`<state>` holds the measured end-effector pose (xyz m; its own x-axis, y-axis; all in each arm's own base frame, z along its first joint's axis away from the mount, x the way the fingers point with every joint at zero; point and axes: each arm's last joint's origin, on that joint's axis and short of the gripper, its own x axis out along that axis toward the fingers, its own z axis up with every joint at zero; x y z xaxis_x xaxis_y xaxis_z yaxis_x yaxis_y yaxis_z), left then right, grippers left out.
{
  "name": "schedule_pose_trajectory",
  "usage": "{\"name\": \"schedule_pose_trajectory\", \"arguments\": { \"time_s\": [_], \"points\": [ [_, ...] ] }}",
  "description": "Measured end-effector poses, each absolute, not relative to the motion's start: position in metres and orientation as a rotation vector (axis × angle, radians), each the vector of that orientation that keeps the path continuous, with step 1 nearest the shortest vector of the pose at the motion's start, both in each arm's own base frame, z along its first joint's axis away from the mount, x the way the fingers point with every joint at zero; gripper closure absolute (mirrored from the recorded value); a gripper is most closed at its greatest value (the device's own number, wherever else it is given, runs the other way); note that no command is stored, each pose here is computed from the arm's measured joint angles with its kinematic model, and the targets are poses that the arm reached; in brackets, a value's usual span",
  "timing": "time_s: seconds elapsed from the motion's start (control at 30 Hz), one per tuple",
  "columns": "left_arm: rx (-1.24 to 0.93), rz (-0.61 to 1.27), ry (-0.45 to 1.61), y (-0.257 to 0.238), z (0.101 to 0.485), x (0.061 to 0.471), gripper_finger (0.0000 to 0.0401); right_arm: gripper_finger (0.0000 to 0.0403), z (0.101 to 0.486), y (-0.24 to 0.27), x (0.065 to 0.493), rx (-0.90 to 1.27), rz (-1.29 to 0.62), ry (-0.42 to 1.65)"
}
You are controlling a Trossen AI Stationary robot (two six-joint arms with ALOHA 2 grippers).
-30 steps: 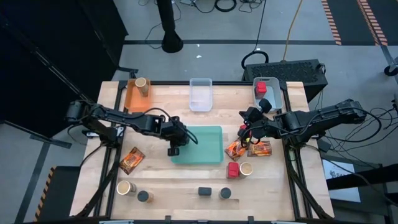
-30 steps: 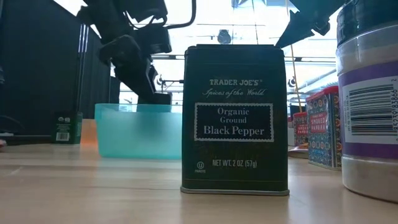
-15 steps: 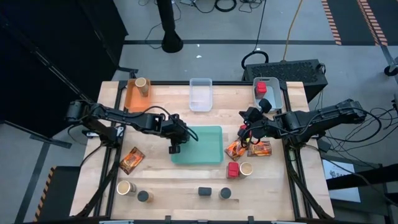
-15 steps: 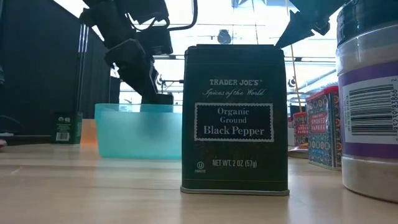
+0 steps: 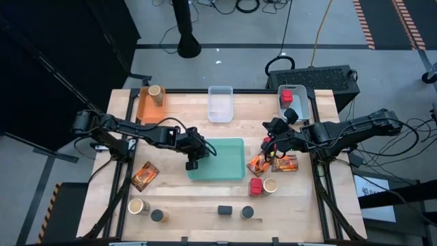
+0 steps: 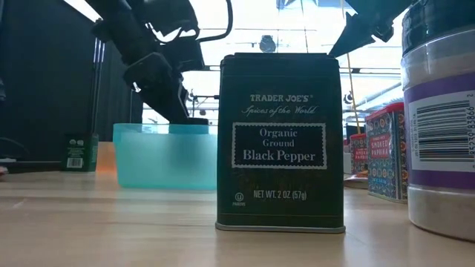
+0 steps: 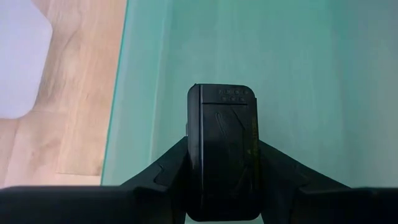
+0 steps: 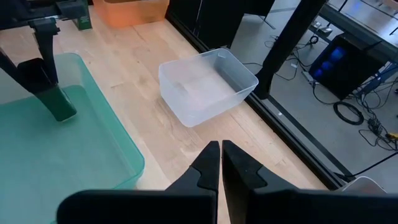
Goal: Sort spices by type
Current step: Put the middle black spice can into the green bin
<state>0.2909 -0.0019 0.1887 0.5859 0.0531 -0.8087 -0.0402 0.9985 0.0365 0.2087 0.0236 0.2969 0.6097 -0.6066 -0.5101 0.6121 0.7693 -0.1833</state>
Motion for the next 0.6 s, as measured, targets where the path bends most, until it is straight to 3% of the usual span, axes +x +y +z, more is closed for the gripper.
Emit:
{"name": "schedule_pose_trajectory", "arguments": {
  "time_s": [0.6],
  "points": [
    [-0.027, 0.031, 0.879, -0.0026, 0.1926, 0.2959, 0.0262, 0.0403, 0.2969, 0.0236, 0.2086, 0.010, -0.704, 0.585]
  ]
}}
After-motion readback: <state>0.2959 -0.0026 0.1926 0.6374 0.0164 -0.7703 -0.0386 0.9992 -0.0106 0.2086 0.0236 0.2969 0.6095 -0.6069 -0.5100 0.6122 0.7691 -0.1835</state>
